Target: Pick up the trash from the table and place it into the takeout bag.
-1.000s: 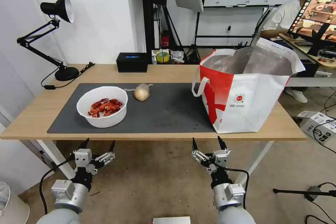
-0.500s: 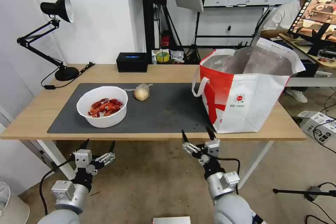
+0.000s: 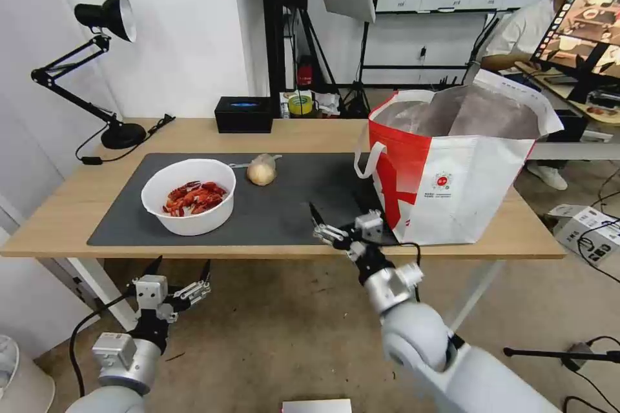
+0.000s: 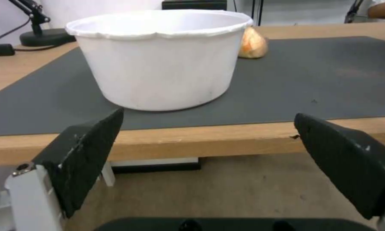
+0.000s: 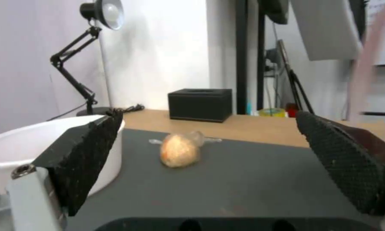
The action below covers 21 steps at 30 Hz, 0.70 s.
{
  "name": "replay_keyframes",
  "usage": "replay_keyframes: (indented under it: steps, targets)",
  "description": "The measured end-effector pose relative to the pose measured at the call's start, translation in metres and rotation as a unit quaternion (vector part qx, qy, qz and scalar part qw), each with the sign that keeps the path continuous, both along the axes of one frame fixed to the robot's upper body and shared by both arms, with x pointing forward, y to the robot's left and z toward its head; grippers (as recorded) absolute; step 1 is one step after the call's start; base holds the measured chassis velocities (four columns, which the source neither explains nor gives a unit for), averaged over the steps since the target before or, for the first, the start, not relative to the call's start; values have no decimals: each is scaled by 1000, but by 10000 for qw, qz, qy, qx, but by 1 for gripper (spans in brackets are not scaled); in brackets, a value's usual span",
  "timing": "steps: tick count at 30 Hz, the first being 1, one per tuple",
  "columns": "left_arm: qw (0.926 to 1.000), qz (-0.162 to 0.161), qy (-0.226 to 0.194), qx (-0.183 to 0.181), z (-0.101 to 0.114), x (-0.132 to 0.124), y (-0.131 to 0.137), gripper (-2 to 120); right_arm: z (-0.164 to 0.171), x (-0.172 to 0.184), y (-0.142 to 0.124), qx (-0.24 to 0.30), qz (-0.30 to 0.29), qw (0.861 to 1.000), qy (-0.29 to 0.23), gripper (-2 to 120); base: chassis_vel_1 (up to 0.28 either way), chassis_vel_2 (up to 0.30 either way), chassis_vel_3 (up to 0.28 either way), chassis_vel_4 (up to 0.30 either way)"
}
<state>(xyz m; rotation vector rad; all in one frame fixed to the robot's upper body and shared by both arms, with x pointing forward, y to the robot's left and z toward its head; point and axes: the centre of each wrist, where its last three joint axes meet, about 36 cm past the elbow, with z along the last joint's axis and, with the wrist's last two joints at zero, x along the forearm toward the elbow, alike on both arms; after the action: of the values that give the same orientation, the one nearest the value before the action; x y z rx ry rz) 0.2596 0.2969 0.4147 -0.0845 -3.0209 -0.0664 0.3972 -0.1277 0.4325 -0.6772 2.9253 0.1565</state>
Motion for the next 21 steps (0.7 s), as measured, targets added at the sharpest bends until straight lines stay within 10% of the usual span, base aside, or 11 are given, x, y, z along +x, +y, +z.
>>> replay_keyframes:
  steps: [21]
  targets:
    - [10000, -6, 13, 71, -6, 10, 6, 100, 16, 152, 100, -659, -214, 9962, 527, 100, 0, 0, 0, 0]
